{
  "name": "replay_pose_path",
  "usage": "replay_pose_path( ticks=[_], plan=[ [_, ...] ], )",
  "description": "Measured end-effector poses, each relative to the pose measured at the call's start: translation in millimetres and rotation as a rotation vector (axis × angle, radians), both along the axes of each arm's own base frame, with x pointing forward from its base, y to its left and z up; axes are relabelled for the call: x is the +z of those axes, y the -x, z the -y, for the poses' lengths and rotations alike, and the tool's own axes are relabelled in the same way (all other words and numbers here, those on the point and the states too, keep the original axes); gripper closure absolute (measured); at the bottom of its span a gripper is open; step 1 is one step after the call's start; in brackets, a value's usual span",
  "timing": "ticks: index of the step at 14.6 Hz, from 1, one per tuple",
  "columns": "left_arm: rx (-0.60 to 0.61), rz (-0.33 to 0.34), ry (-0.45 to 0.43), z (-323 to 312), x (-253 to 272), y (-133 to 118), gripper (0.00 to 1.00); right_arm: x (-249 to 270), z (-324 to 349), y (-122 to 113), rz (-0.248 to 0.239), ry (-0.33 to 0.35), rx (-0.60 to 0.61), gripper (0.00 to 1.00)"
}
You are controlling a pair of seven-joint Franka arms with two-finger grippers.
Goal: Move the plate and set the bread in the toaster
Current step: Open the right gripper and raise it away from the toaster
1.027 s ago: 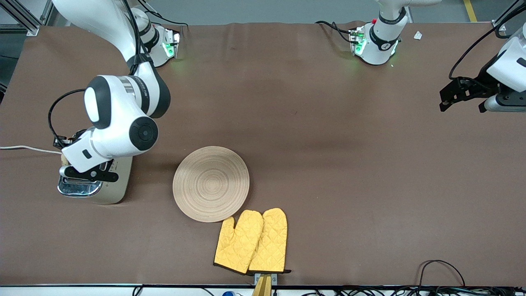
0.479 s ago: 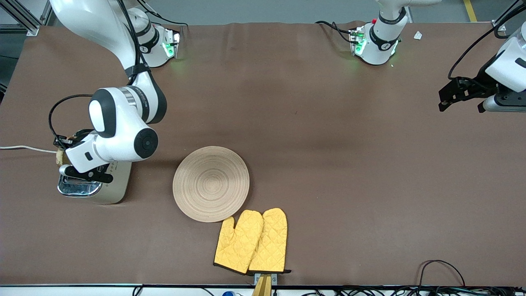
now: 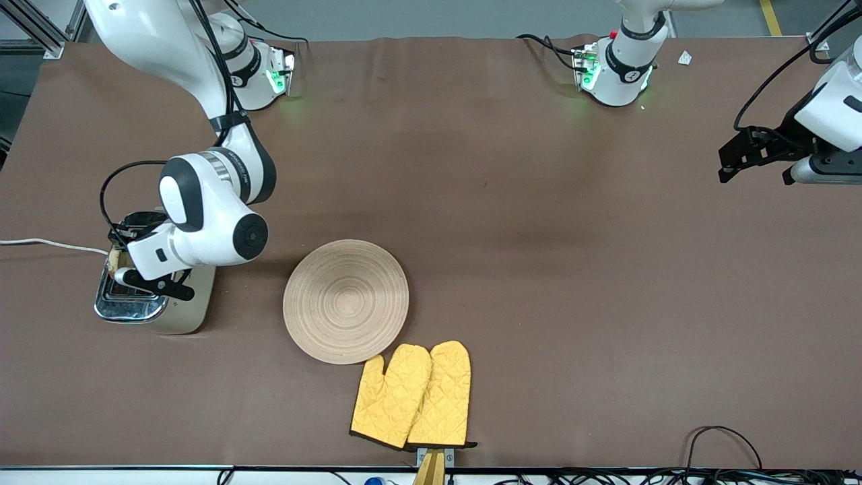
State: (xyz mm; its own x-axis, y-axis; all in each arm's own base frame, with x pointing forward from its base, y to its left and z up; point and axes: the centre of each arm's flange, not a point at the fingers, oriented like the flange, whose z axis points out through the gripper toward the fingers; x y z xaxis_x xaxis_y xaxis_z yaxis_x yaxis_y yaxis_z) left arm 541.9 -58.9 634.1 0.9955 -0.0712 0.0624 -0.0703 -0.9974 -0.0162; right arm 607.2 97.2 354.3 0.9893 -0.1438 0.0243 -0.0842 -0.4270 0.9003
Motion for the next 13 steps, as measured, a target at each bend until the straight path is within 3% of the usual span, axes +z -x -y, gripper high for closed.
replay_pose_path(
  ticks=[1, 3, 6, 10, 13],
  plan=[
    [0.000, 0.000, 0.000, 0.0, 0.0, 0.0, 0.00, -4.8, -0.7, -0.4, 0.005, 0.000, -0.002, 0.91],
    [0.000, 0.000, 0.000, 0.0, 0.0, 0.0, 0.00, -13.5, -3.2, -2.6, 0.017, -0.047, -0.010, 0.71],
    [0.000, 0.000, 0.000, 0.0, -0.1, 0.0, 0.00, 17.7, 4.5, -18.4, 0.067, -0.232, -0.099, 0.40],
    [0.000, -0.001, 0.000, 0.0, -0.2, 0.0, 0.00, 122.0, 32.6, -21.0, 0.140, -0.518, -0.216, 0.01],
    [0.000, 0.000, 0.000, 0.0, -0.2, 0.0, 0.00, 180.8, 65.8, -7.3, 0.193, -0.683, -0.252, 0.00]
  ],
)
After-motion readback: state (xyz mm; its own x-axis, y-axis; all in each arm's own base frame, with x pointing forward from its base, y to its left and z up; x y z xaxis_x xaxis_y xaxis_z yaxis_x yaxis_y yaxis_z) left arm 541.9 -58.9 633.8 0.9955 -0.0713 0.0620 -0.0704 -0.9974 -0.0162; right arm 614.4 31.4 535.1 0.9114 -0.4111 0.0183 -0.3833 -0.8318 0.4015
